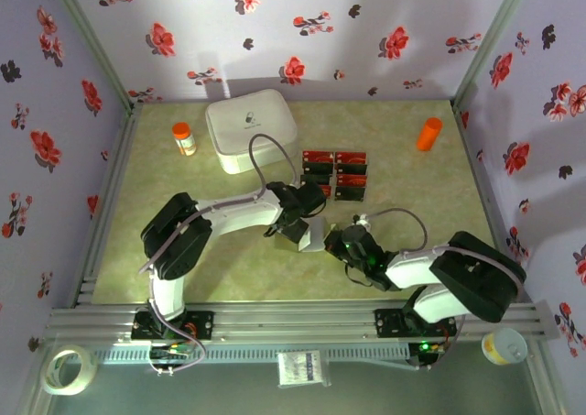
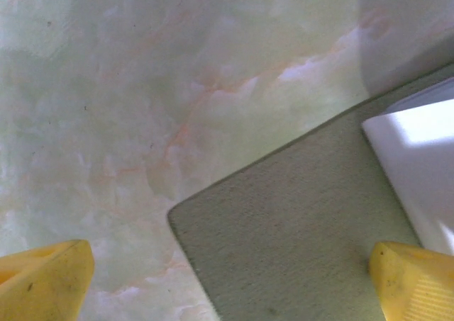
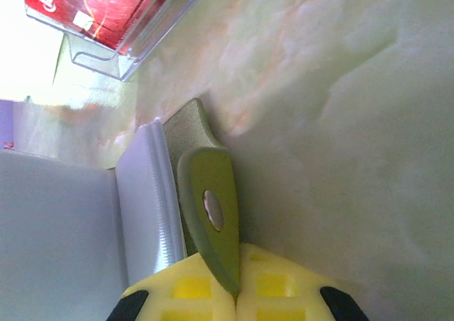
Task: Put the credit cards into the card holder
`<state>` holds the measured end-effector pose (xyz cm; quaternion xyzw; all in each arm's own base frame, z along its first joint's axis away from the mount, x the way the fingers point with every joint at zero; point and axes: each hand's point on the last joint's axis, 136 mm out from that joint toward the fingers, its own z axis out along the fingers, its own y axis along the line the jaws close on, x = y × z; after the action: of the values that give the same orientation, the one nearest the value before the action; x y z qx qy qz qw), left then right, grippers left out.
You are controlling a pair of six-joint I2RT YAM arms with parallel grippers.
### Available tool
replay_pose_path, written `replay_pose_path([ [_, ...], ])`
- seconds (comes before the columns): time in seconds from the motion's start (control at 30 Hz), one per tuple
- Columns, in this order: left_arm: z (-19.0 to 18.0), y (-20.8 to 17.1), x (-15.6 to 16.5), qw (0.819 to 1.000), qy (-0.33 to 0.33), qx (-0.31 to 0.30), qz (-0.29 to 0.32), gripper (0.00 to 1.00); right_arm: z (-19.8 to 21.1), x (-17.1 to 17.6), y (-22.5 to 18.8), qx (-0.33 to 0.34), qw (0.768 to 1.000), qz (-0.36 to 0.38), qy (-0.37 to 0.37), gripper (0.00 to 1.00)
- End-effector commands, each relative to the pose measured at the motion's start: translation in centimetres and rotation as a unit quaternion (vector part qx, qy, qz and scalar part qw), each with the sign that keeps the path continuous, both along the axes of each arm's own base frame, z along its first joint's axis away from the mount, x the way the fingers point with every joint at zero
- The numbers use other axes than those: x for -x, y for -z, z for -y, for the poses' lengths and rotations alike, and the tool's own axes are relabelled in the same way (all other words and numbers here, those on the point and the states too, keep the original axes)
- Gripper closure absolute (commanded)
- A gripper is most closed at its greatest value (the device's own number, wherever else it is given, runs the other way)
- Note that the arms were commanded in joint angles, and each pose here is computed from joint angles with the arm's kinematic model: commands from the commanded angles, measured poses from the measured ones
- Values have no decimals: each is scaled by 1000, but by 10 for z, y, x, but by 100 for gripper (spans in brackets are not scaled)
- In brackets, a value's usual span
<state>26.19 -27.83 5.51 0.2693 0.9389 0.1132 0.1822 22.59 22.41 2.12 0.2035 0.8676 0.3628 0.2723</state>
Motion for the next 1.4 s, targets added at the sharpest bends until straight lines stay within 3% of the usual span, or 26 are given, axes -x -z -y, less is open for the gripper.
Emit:
replay_pose_path([
  [0.0,0,2,-2,1000,-2,-10,11,0,-22,10,-3,-27,999,-22,-34,100],
  [0.13,3,-2,-5,1000,-1,-5,19,0,-16,10,-15,-2,999,-13,-39,74],
  [0.27,4,-2,-5,1000,1,-4,18,0,4,10,-29,40,999,-4,-25,65],
  [0.37,4,0,-4,1000,1,-4,17,0,17,11,-38,45,999,3,-17,66],
  [0.47,2,2,-3,1000,-2,-3,17,0,20,12,-44,50,998,6,-22,74],
  [0.7,-4,7,1,1000,-12,5,16,0,-1,4,-57,37,998,18,-53,94],
  [0.83,-5,8,3,1000,-16,8,15,0,-18,-1,-59,23,997,18,-69,100],
  [1.37,-5,15,8,1000,-19,15,13,0,-46,-8,-35,18,996,-4,-87,100],
])
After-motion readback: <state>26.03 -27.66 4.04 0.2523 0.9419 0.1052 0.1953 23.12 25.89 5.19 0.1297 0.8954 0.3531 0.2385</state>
